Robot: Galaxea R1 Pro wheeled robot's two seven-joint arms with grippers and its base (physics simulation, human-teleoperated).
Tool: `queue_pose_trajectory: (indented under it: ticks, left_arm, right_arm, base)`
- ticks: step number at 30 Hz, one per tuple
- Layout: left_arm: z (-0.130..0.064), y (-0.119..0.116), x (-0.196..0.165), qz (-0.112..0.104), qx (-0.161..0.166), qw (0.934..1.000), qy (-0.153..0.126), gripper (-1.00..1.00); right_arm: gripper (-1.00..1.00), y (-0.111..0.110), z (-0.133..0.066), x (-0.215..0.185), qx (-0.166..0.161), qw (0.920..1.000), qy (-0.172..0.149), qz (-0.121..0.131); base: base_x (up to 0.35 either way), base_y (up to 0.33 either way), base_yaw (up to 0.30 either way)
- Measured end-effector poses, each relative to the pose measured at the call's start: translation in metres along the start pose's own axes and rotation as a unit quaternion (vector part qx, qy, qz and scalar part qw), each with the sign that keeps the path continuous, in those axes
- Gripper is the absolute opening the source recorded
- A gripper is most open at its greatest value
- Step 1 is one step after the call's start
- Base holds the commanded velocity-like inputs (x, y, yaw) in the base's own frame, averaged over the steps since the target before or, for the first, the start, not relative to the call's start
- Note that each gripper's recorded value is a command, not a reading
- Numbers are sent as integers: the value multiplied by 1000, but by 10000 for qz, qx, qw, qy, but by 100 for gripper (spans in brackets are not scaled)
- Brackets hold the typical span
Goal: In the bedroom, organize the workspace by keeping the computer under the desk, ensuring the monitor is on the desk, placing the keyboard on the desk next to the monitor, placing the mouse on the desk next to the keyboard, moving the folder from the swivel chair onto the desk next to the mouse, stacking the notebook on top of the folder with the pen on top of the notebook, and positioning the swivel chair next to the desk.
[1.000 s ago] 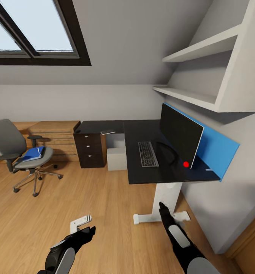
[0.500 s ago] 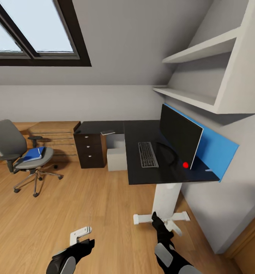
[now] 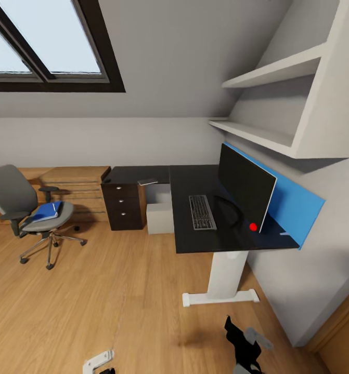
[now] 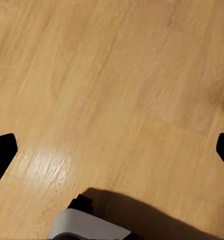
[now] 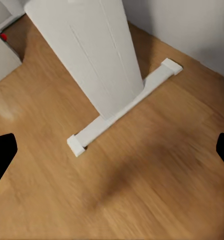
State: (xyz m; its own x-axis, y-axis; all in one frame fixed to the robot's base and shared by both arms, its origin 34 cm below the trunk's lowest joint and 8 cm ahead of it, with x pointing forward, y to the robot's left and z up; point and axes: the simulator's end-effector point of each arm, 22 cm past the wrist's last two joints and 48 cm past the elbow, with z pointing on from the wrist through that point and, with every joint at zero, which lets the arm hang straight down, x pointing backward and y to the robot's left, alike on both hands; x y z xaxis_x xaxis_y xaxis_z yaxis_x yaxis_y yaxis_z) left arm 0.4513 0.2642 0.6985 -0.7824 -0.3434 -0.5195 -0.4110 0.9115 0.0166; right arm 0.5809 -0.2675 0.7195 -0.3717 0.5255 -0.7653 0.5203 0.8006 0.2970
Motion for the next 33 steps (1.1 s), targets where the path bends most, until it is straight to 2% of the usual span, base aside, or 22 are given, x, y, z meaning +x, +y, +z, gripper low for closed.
queue_pose_trajectory:
  ticks: [4, 7, 11, 12, 17, 26, 28, 30, 33]
  left_arm:
    - [4, 18, 13, 24, -229, 9991, -345, 100]
    - [4, 29, 23, 122, -340, 9979, -534, 100]
    - [1, 40, 34, 216, -417, 9960, -754, 100]
    - [1, 40, 35, 229, -421, 9959, -769, 100]
    - [1, 42, 39, 260, -434, 9954, -808, 100]
    - [1, 46, 47, 321, -478, 9954, -760, 100]
    - [1, 48, 52, 375, -487, 9955, -718, 100]
    - [0, 41, 61, 641, -398, 9948, -681, 100]
    - [0, 38, 63, 722, -360, 9944, -681, 100]
  right_arm:
    - [100, -12, -9, 7, -67, 9995, 49, -301]
    - [100, -16, -18, 17, -198, 9979, 136, -601]
    - [100, -15, -31, 34, -498, 9920, 283, -1129]
    - [100, -14, -32, 36, -529, 9911, 303, -1185]
    - [100, -14, -35, 41, -603, 9887, 360, -1324]
    - [100, -14, -36, 44, -652, 9874, 387, -1390]
    - [100, -13, -36, 44, -661, 9872, 389, -1397]
    - [100, -13, -36, 45, -671, 9870, 393, -1408]
    - [100, -11, -37, 46, -682, 9869, 403, -1403]
  base:
    - [0, 0, 0]
    - [0, 0, 0]
    - [0, 0, 0]
    - [0, 0, 0]
    - [0, 0, 0]
    - [0, 1, 0]
    - [0, 76, 0]
    - [0, 244, 0]
    - [0, 275, 0]
